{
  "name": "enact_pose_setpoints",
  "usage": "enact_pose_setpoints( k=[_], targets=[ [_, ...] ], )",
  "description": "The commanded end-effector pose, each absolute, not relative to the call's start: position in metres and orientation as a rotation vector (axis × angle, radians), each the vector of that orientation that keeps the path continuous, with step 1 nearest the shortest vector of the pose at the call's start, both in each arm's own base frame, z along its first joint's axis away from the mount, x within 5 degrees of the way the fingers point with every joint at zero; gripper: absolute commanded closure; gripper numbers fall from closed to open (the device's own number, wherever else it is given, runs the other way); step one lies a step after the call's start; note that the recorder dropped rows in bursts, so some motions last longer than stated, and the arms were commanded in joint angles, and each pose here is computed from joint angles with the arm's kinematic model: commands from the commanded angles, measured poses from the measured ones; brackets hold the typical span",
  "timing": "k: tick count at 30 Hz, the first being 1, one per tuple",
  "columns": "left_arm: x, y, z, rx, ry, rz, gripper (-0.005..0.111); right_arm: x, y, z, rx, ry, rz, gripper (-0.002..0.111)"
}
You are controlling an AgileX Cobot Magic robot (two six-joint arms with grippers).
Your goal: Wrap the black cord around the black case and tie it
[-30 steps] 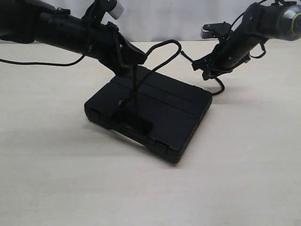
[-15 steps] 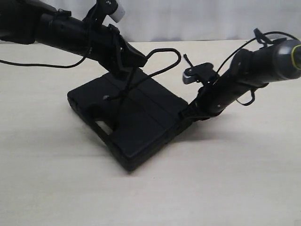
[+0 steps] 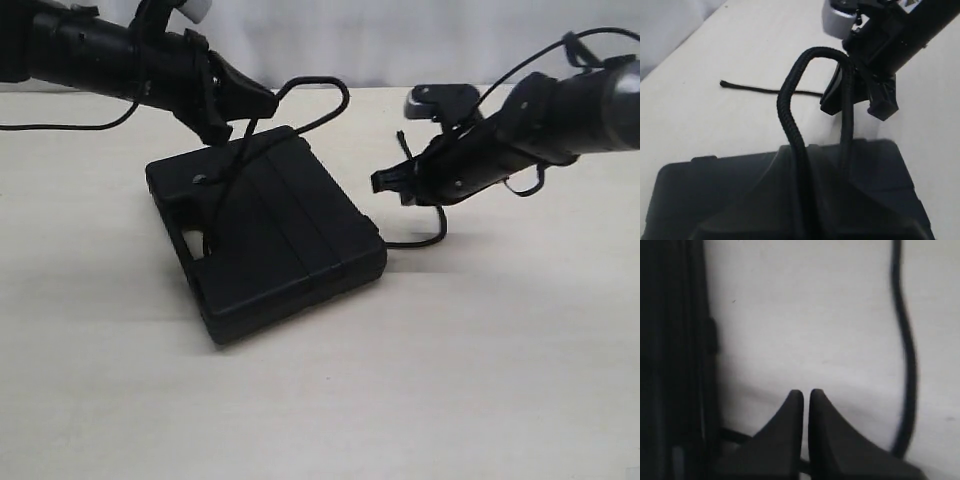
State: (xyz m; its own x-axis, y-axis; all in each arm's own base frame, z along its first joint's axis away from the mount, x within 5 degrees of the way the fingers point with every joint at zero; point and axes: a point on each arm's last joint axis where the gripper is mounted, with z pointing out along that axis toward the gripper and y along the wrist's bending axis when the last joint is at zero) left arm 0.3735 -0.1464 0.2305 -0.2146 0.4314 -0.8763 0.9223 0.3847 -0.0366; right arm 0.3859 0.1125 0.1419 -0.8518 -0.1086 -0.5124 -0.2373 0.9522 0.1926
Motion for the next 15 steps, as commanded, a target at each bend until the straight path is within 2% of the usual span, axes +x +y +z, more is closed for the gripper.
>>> enact_pose_setpoints(
  k=[1,10,15],
  targets=[
    [0.366,-0.142,0.223,1.309,1.899,-0.707,0.107,0.379,0.145,0.128,-0.423,2.658,0.393,0.104],
    [0.377,-0.143,0.23,1.134,1.892,-0.668,0.107,0.341,0.194,0.125,-0.688,2.736,0.485,0.104],
    [0.377,-0.143,0.23,1.142,1.885,-0.676,0.107,0.348,0.19,0.138,-0.668,2.648,0.467,0.103]
  ],
)
